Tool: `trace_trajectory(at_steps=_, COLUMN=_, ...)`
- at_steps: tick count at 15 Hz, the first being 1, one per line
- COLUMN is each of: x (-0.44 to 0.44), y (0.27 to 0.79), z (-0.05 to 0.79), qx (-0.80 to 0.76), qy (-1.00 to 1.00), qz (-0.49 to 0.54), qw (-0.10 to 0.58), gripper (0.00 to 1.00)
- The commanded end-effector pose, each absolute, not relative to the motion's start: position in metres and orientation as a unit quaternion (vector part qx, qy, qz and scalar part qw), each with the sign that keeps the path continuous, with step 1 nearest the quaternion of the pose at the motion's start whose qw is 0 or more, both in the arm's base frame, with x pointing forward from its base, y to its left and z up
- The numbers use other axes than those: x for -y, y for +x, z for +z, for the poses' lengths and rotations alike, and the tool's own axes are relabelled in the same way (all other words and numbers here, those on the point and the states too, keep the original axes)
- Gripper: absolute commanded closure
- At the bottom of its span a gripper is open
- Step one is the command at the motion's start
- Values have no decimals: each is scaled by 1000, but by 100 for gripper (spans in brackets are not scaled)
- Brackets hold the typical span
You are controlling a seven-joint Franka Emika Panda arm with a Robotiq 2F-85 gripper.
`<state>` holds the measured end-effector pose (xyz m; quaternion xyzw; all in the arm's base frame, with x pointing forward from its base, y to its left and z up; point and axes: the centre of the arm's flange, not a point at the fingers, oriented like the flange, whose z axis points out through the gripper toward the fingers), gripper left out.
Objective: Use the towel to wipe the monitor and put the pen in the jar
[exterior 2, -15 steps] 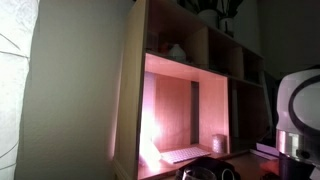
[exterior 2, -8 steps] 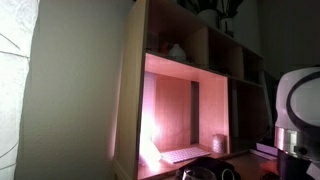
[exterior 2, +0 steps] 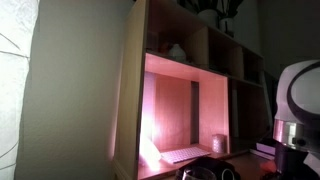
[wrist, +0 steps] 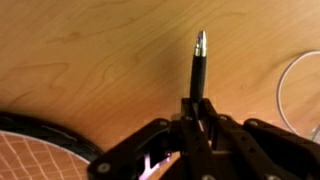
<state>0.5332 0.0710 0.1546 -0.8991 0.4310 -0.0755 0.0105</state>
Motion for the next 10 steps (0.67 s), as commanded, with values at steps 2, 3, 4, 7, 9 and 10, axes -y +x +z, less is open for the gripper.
trace_trajectory(at_steps=2, x=-82, y=515, z=196, qx=-427, qy=-897, qz=-115, qw=25, gripper=95)
trace_trajectory(at_steps=3, x=-85, y=512, z=204, qx=-424, qy=-897, qz=-125, qw=26, gripper=95)
trace_trajectory(at_steps=4, x=-88, y=508, z=213, qx=-420, qy=-897, qz=-135, qw=24, gripper=95)
trace_trajectory(at_steps=7, x=-97, y=498, z=233, qx=-414, qy=-896, qz=-159, qw=21, gripper=95)
trace_trajectory(at_steps=9, x=-101, y=492, z=243, qx=-410, qy=-896, qz=-172, qw=23, gripper=95)
trace_trajectory(at_steps=10, x=-103, y=489, z=247, qx=-407, qy=-896, qz=-177, qw=22, gripper=95)
